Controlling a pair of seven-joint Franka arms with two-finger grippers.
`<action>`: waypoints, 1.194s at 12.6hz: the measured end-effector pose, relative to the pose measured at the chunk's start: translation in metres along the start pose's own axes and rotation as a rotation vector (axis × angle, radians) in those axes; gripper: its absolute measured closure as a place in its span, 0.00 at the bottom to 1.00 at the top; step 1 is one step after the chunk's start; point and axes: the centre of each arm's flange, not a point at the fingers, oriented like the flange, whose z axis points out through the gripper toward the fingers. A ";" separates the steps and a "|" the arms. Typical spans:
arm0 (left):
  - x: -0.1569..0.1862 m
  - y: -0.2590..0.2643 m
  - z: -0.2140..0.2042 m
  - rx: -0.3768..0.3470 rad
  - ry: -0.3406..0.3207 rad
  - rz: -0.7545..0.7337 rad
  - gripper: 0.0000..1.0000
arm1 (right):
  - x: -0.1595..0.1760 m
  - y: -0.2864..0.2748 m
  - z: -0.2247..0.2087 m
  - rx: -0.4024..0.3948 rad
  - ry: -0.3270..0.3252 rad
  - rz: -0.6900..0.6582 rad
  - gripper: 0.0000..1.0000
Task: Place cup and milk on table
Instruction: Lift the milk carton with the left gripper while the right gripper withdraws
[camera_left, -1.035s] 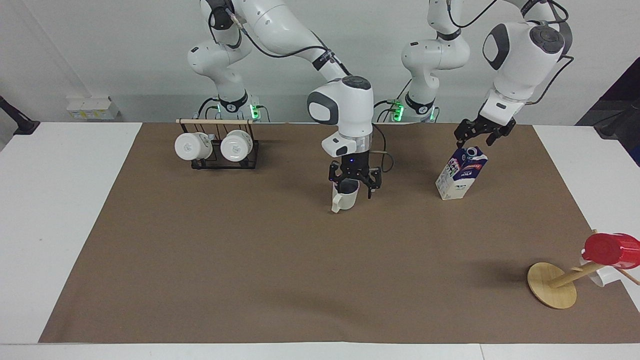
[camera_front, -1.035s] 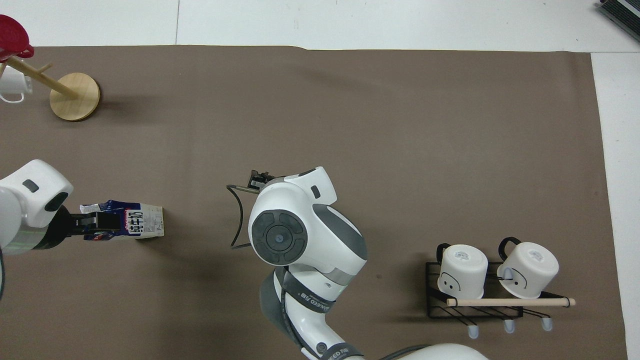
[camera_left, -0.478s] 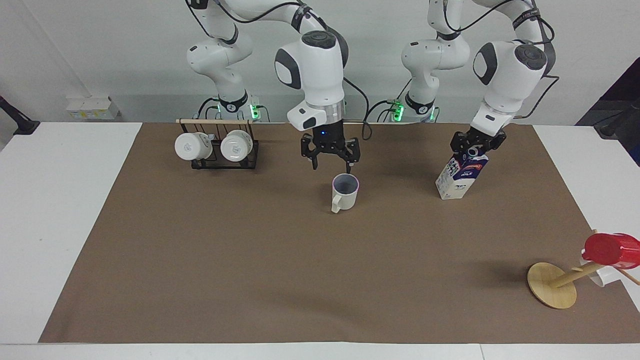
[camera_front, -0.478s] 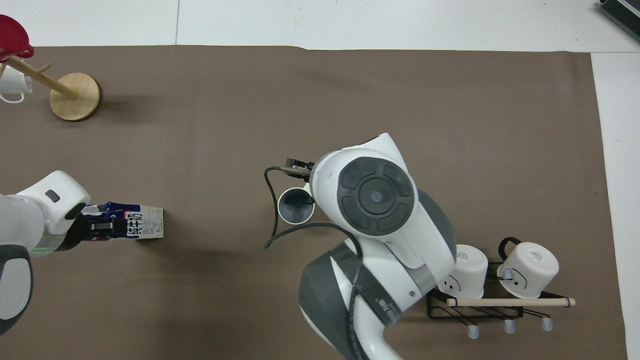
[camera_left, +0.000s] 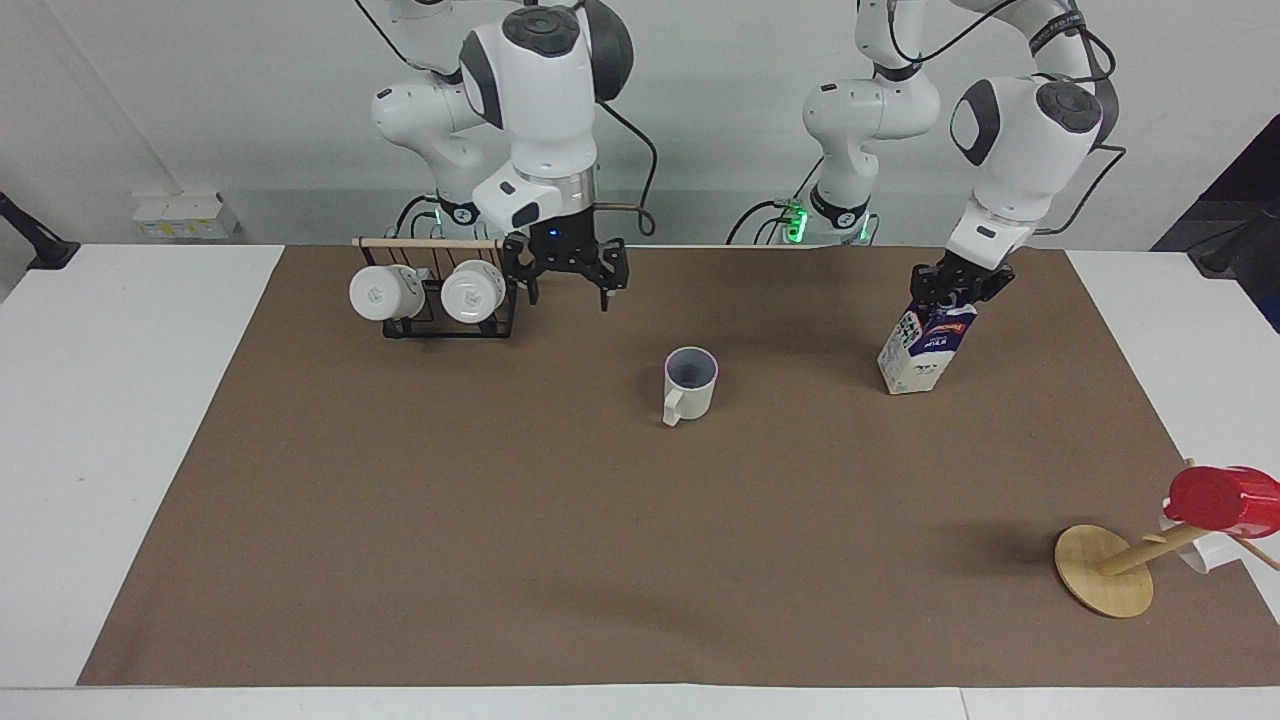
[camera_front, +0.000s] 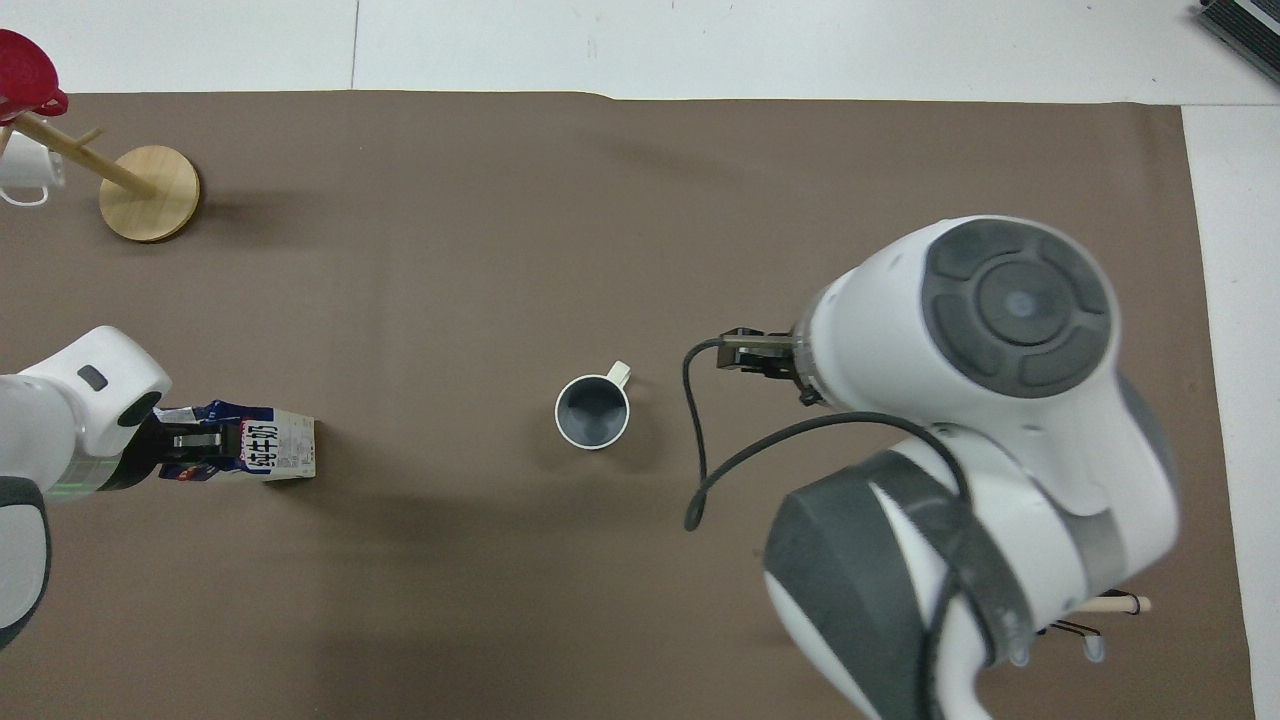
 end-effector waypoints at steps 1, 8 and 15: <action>0.005 0.002 -0.006 -0.001 0.003 -0.014 0.52 | 0.005 0.028 -0.012 -0.007 -0.010 -0.005 0.00; 0.022 0.103 -0.023 -0.023 0.010 -0.079 0.56 | 0.029 0.157 -0.045 -0.019 -0.019 -0.019 0.00; 0.011 0.174 -0.026 -0.074 0.002 -0.051 0.56 | 0.037 0.200 -0.090 -0.008 0.040 0.054 0.00</action>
